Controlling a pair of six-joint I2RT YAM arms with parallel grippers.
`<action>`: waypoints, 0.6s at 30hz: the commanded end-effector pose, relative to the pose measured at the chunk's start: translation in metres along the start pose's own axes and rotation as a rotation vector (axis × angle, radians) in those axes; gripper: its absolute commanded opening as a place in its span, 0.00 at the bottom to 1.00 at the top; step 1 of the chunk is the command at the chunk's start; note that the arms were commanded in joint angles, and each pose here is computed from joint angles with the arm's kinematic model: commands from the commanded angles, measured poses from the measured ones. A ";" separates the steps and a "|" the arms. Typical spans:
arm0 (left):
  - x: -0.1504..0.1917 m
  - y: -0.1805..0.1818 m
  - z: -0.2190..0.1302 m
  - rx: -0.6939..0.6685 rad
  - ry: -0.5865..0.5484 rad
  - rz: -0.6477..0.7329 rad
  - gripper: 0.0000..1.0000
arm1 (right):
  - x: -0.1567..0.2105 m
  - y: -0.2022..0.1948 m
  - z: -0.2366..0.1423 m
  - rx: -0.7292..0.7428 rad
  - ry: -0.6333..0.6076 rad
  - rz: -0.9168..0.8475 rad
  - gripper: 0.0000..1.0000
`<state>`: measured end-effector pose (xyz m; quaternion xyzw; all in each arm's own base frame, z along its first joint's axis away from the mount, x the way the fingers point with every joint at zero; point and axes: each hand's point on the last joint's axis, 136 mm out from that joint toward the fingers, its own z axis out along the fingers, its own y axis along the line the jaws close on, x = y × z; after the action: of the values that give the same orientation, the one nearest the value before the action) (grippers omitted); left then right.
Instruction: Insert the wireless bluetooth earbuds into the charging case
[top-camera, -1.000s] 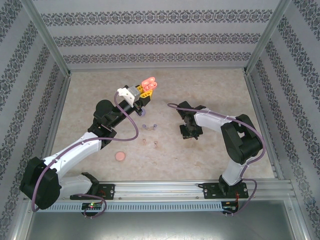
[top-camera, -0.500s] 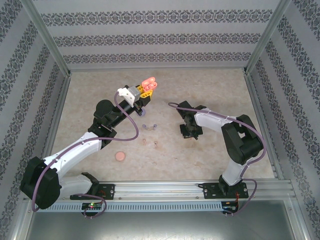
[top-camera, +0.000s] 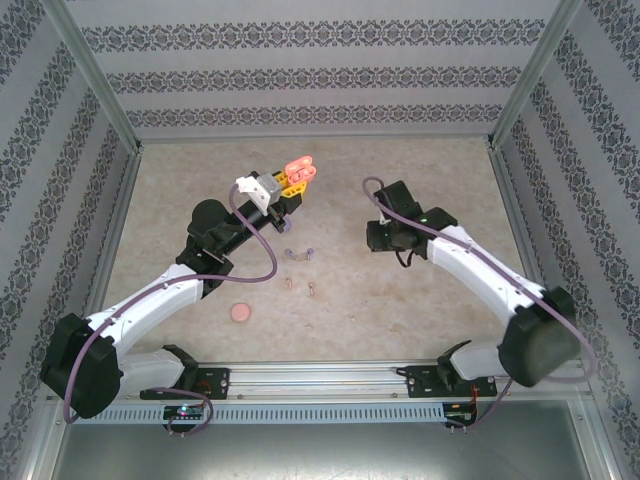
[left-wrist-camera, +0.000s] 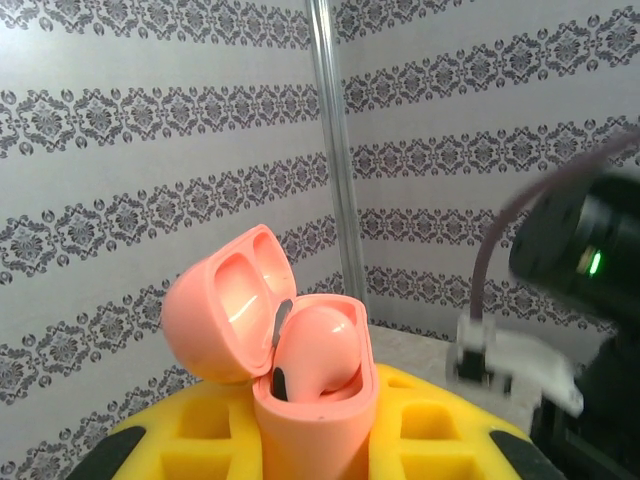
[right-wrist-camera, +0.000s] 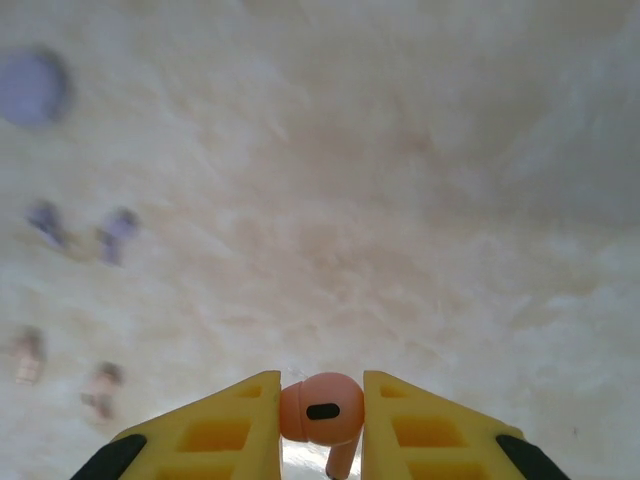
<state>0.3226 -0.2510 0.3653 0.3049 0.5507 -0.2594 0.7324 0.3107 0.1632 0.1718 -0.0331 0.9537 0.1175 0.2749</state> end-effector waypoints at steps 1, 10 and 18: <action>-0.020 -0.011 0.002 0.061 -0.042 0.032 0.00 | -0.053 0.032 -0.057 -0.134 -0.225 -0.021 0.22; -0.026 -0.027 0.010 0.152 -0.029 0.062 0.00 | -0.125 0.087 -0.179 -0.394 -0.660 -0.108 0.23; -0.025 -0.033 0.024 0.179 -0.029 0.056 0.00 | -0.147 0.116 -0.225 -0.549 -0.835 -0.130 0.24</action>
<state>0.3133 -0.2816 0.3760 0.3657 0.5267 -0.2869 0.7117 0.3096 0.2135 0.4182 -0.0994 0.7453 0.3158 0.5787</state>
